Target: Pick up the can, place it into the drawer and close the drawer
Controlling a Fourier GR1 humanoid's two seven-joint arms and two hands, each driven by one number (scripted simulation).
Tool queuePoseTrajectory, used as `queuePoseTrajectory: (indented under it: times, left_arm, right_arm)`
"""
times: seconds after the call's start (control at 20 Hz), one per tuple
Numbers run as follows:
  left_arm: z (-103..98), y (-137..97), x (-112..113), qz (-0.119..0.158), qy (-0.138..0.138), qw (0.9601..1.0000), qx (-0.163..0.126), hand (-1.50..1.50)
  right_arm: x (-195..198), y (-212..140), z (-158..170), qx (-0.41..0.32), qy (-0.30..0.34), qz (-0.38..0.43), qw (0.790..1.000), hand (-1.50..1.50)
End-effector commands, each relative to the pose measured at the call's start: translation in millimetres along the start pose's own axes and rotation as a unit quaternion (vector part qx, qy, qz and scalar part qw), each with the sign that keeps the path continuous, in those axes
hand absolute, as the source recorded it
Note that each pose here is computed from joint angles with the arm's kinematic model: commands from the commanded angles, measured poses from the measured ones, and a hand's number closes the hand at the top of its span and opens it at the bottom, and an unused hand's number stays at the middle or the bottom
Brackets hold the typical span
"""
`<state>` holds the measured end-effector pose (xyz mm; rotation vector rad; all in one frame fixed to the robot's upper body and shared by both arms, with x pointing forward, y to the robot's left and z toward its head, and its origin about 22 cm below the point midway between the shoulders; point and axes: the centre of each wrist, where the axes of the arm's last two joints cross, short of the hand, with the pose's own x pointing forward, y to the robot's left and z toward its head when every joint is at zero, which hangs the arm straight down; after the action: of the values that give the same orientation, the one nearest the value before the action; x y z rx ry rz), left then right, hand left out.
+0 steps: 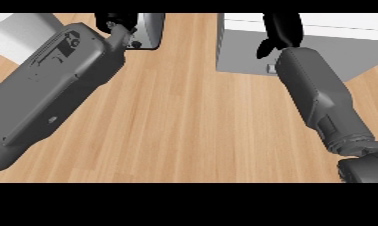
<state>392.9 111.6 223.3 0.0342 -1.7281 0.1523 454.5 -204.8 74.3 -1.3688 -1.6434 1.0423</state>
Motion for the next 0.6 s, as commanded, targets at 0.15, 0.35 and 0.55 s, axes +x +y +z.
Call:
queuePoseTrajectory:
  times: [0.15,0.35,0.55]
  left_arm:
    - [2,7,8,-0.003,0.006,0.9999,-0.008,-1.50]
    - [6,9,17,-0.003,0.001,0.9999,-0.014,-1.50]
    - [8,12,6,0.002,0.008,0.9999,-0.007,-1.50]
  right_arm:
    - [3,-36,-34,-0.028,0.016,0.007,0.999,-1.50]
    - [8,-32,-33,0.012,-0.014,-0.028,0.999,-1.50]
    - [18,-35,-38,0.010,0.015,-0.194,0.981,-1.50]
